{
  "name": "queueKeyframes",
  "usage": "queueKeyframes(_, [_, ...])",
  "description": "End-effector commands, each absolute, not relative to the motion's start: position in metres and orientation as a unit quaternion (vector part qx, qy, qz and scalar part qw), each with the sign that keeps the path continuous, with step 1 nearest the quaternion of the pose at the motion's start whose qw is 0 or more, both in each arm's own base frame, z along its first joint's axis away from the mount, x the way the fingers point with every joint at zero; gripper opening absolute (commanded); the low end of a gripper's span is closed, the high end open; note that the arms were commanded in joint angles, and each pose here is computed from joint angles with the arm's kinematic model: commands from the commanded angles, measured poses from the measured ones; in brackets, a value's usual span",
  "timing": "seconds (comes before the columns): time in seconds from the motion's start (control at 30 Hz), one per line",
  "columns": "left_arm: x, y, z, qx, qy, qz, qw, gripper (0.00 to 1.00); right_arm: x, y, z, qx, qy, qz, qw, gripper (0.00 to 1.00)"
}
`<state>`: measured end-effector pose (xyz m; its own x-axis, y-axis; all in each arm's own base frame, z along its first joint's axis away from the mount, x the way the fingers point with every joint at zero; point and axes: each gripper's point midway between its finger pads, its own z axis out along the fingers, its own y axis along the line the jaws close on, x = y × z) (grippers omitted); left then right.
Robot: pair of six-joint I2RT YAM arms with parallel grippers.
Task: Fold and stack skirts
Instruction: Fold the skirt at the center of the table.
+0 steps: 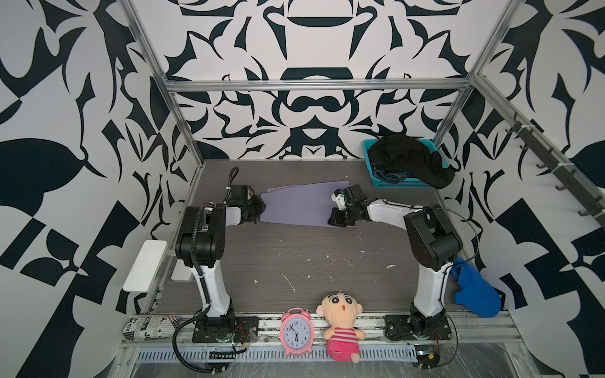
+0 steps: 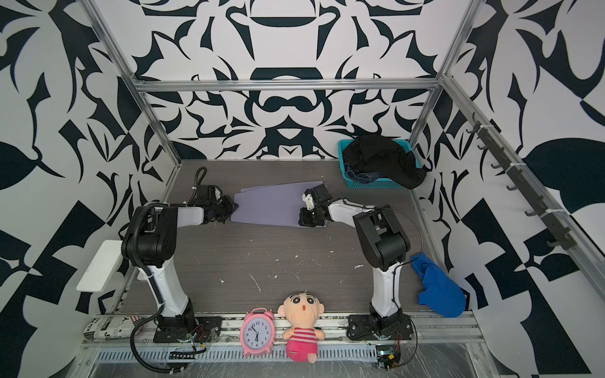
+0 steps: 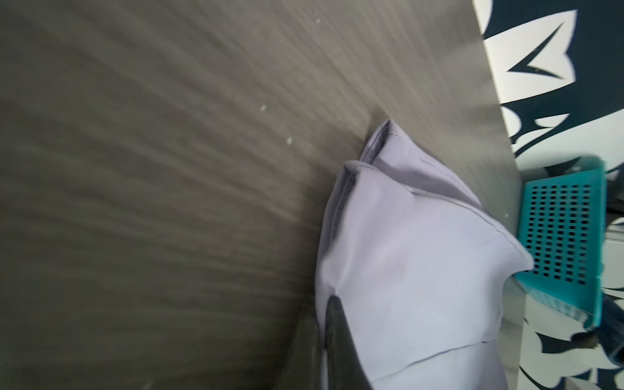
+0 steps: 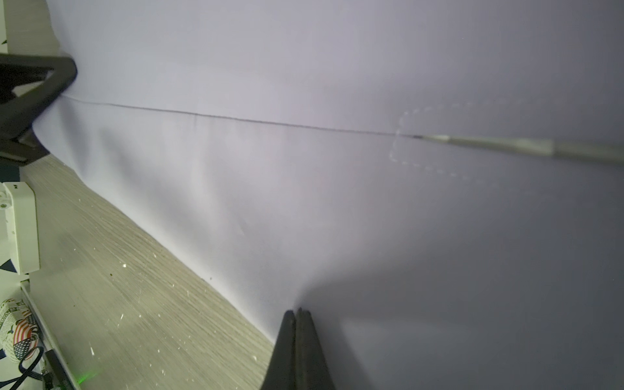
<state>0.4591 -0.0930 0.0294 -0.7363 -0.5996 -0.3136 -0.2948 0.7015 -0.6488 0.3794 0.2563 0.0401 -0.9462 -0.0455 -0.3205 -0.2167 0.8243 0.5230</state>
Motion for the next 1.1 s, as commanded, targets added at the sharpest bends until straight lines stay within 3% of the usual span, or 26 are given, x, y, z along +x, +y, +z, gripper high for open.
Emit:
queueKeyframes(0.0, [0.43, -0.082, 0.03, -0.253, 0.908, -0.242, 0.231, 0.0, 0.393, 0.264, 0.101, -0.089, 0.925, 0.306, 0.208, 0.07])
queueKeyframes(0.2, [0.406, -0.067, 0.05, -0.228, 0.929, -0.188, 0.224, 0.0, 0.407, 0.273, 0.145, -0.097, 0.911, 0.322, 0.24, 0.1])
queueKeyframes(0.37, [0.395, -0.056, 0.063, -0.215, 0.938, -0.15, 0.226, 0.0, 0.425, 0.296, 0.15, -0.109, 0.909, 0.334, 0.227, 0.09])
queueKeyframes(0.63, [0.398, -0.053, 0.074, -0.211, 0.938, -0.141, 0.234, 0.0, 0.446, 0.357, 0.106, -0.133, 0.916, 0.325, 0.192, 0.07])
queueKeyframes(1.07, [0.416, -0.067, 0.111, -0.146, 0.95, -0.076, 0.264, 0.0, 0.441, 0.354, 0.035, -0.11, 0.938, 0.295, 0.142, 0.06])
